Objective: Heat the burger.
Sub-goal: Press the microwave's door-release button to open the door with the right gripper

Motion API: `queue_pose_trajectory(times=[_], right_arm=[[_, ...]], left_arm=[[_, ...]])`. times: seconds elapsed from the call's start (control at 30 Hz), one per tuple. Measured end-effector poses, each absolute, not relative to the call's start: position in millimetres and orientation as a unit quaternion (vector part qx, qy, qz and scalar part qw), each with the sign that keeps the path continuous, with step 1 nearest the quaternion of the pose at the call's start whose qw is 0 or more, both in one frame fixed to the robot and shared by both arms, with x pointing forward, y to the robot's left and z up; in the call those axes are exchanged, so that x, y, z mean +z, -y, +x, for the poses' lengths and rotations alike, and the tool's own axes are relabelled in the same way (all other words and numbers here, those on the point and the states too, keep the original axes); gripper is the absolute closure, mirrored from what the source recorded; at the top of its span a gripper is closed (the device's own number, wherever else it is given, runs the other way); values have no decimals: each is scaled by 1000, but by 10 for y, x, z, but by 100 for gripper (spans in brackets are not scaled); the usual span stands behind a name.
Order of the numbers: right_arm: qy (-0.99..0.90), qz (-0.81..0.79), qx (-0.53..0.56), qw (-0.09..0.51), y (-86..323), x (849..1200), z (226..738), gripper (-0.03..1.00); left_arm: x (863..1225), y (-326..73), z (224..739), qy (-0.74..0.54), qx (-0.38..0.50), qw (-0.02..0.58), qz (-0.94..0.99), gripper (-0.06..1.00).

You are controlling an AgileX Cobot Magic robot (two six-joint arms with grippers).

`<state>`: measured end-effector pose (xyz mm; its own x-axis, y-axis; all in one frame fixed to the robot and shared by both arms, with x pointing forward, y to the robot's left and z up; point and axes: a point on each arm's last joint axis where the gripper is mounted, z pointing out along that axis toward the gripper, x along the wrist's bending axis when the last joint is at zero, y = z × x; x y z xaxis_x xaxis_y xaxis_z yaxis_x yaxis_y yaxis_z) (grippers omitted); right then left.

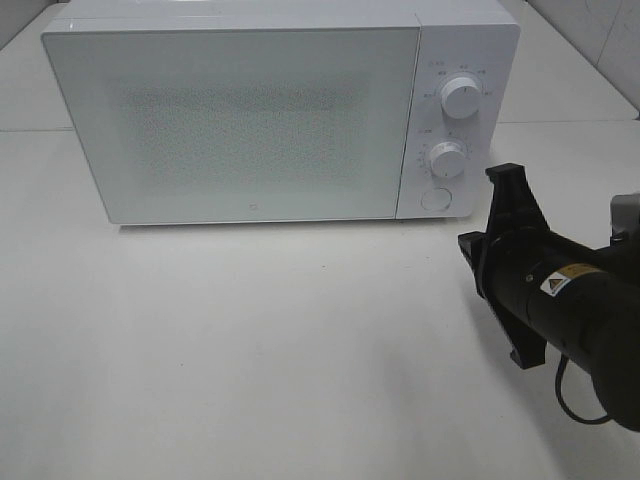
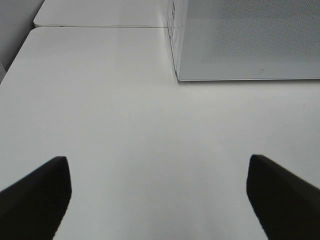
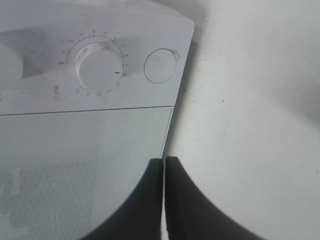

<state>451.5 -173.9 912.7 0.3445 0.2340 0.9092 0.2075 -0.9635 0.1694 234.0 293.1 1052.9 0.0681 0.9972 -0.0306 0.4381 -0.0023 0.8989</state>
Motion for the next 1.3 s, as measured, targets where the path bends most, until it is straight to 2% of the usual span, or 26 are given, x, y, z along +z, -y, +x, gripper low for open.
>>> queue_pose_trajectory(times=[0.5,1.3], right_arm=[[-104,822,560,7,1636,9025,5031,97],[-92,828,553,19,1658,8749,5495,97]], left_arm=[[10529,-2931,2340,-585,353,396,614,7],[10529,-2931,2340,-585,353,396,614,7]])
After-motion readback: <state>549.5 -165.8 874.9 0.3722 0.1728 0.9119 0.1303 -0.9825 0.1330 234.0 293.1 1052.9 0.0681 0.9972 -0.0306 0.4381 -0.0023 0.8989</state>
